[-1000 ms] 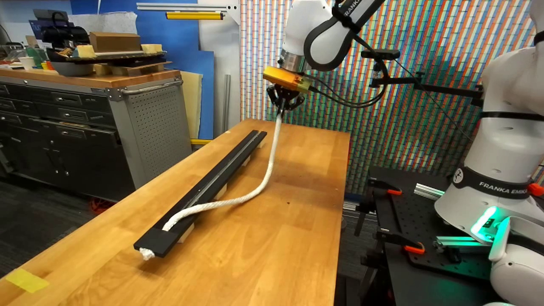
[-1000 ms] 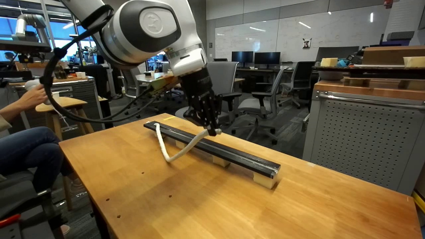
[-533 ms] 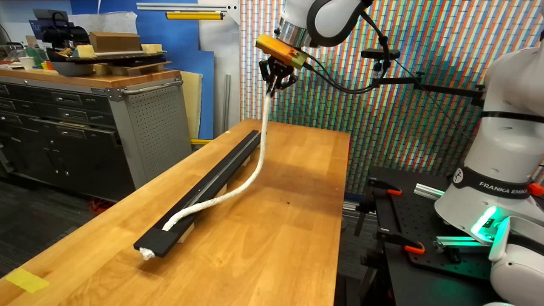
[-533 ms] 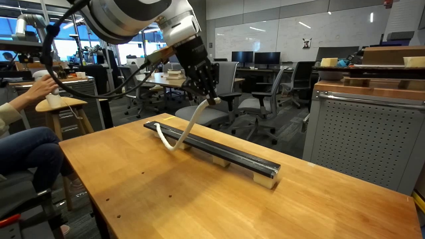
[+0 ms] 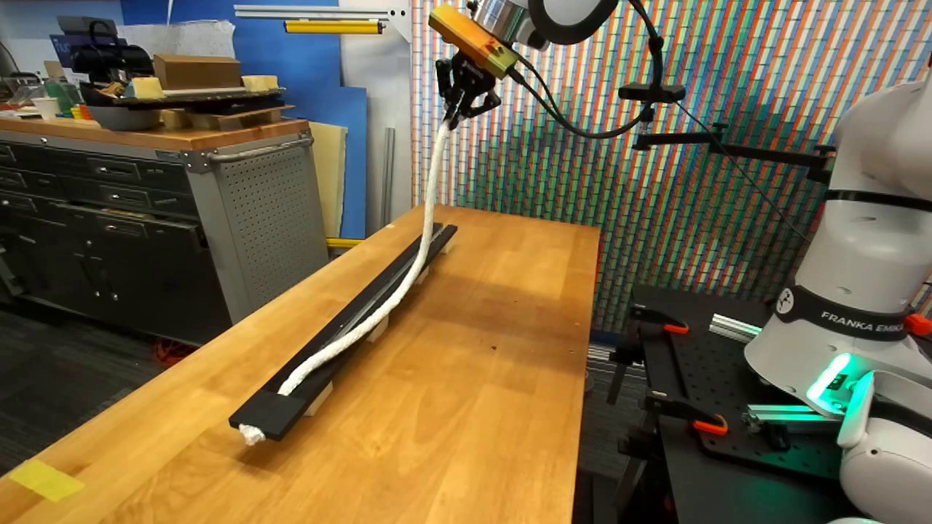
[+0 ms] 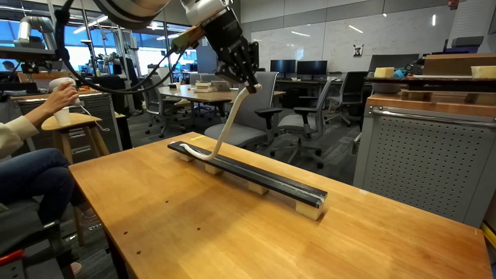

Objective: Lay the white object along the black object and press down on it

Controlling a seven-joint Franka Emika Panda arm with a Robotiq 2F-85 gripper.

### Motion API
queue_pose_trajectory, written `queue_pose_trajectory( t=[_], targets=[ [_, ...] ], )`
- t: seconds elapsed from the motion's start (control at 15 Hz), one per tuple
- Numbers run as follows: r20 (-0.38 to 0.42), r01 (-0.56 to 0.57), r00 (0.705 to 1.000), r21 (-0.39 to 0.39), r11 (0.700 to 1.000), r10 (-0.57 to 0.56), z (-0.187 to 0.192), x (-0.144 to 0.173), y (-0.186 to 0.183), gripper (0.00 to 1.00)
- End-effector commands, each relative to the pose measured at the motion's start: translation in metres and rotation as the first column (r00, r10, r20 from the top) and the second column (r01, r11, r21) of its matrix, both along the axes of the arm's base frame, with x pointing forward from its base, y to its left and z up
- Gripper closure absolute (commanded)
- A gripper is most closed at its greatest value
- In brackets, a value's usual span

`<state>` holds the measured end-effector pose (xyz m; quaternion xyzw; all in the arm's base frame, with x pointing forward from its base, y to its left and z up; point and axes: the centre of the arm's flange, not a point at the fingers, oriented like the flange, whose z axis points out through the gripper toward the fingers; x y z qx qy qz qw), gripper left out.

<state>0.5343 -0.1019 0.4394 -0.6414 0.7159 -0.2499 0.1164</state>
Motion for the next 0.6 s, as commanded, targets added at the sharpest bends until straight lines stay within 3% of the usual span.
queue_pose_trajectory(
  t=[0.0, 0.27, 0.53],
  targets=[
    [0.108, 0.036, 0.994, 0.008, 0.999, -0.036, 0.023, 0.01, 0.001, 0.97],
    [0.155, 0.026, 0.987, 0.023, 0.999, -0.03, 0.019, 0.026, 0.001, 0.97],
    [0.151, 0.004, 0.988, 0.03, 1.0, -0.009, -0.003, 0.042, 0.002, 0.97]
  ],
)
